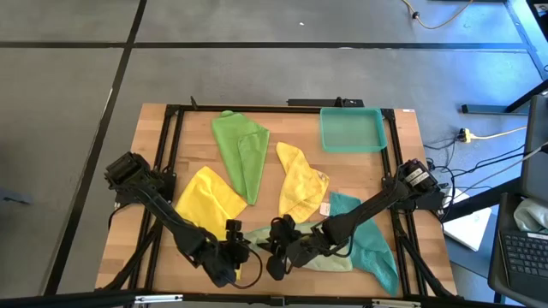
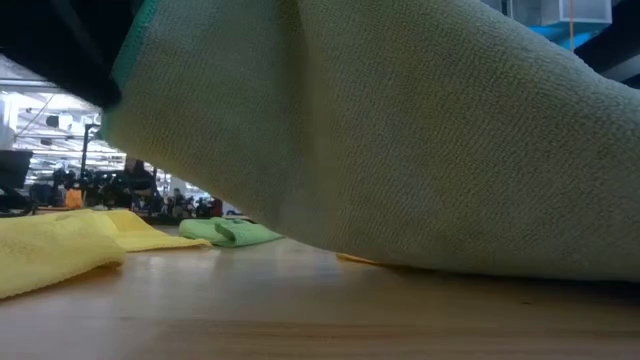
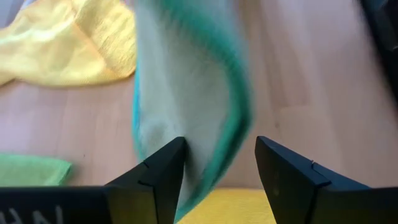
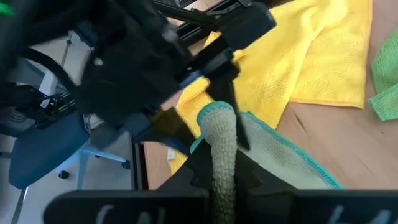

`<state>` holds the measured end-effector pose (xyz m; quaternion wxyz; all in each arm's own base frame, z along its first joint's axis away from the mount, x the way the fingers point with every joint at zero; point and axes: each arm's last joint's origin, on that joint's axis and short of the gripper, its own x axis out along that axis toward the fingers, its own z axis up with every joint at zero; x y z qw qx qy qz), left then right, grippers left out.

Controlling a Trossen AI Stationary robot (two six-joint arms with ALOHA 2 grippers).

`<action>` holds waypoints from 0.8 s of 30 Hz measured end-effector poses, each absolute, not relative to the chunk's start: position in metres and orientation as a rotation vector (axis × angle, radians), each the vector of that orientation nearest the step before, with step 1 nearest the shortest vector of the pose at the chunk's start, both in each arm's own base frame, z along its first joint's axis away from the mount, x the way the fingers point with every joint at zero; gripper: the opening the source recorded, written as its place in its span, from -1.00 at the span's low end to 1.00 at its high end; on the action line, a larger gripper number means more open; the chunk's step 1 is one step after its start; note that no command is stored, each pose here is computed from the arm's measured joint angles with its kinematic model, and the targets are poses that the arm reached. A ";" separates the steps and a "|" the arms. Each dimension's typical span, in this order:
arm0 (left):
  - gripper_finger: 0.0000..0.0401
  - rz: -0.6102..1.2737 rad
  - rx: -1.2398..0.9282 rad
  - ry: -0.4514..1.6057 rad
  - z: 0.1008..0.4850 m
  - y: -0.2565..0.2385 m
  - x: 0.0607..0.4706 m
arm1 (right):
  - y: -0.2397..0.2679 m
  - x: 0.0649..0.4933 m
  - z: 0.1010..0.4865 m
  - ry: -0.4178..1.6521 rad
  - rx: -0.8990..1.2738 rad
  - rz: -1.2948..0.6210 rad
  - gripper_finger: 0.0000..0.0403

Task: Fold microfiber towels
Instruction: Fold the light green microfiber cloth

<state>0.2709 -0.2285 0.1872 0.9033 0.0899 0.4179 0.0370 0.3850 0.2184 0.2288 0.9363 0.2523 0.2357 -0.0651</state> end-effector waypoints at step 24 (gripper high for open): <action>-0.78 0.038 0.075 0.921 0.188 -0.228 0.271 | 0.218 0.385 0.229 0.480 0.541 -0.139 -0.92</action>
